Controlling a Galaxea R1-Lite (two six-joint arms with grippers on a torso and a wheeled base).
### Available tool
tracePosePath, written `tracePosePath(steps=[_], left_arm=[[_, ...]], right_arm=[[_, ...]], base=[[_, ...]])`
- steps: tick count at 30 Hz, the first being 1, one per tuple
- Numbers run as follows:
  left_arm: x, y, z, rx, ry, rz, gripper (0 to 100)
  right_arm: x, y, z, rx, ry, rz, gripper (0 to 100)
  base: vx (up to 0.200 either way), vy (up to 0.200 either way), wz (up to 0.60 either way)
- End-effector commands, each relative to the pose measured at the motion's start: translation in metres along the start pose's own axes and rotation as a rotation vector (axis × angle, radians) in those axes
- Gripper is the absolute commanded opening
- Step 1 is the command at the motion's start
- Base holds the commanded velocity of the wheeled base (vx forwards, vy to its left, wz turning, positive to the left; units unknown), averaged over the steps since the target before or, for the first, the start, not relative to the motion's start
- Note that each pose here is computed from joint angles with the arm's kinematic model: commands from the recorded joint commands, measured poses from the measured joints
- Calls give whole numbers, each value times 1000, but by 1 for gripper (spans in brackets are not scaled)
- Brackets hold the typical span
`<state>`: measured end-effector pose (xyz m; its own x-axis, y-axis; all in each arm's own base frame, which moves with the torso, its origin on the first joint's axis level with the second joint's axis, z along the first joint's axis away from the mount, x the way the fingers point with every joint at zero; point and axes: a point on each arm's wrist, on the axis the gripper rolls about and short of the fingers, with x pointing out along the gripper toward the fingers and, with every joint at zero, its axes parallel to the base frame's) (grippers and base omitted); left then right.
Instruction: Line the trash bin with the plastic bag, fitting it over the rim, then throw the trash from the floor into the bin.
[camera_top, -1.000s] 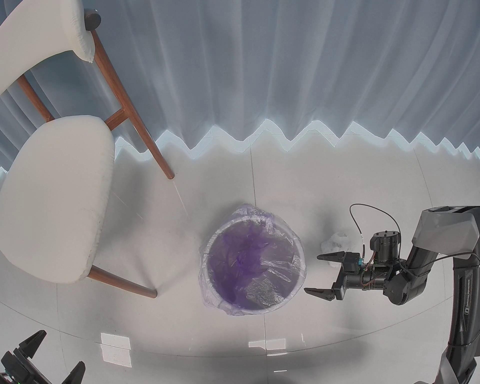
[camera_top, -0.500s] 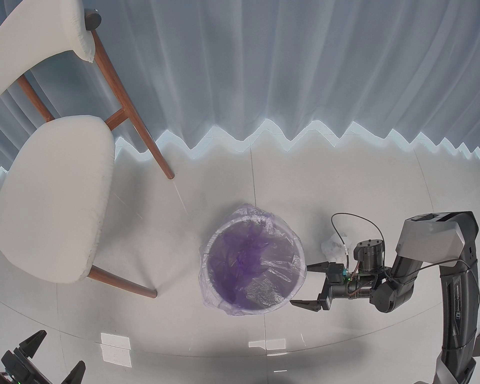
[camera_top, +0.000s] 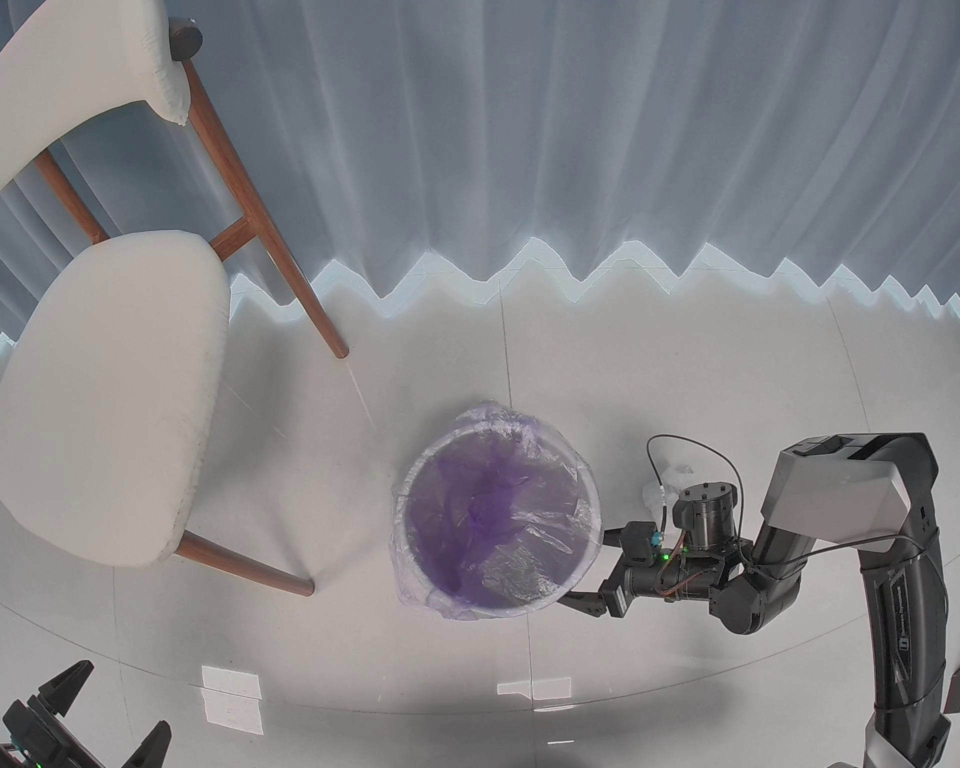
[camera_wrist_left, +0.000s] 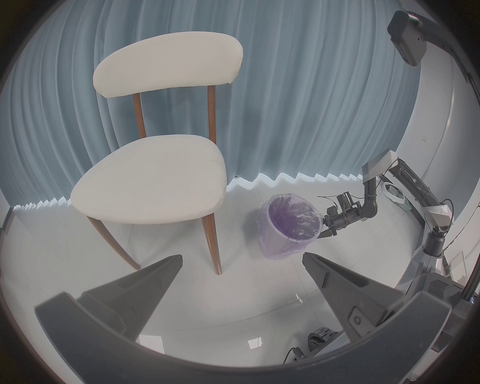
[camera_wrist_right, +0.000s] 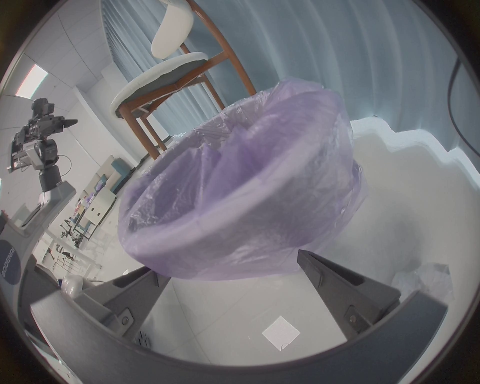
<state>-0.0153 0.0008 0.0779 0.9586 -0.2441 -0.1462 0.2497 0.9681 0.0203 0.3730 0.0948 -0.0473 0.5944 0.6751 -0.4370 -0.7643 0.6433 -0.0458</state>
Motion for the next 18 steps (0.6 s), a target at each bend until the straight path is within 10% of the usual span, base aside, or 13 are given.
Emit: tracePosePath(steps=[1,5,6,18], left_arm=[[1,0,-5,-1,15,0,100],[1,0,-5,-1,11,1,100],[1,0,-5,-1,12,3,100],[1,0,-5,-1,11,1,100]], right_arm=[[9,3,1,-9,-19,-1,100],[12,4,-3,-26,-51,-13,100],[12,4,-4,-28,-53,-14,0],[5,9,-11,-24,-49,-15,0]], base=[[0,0,0],[0,0,0],[0,0,0],[0,0,0]])
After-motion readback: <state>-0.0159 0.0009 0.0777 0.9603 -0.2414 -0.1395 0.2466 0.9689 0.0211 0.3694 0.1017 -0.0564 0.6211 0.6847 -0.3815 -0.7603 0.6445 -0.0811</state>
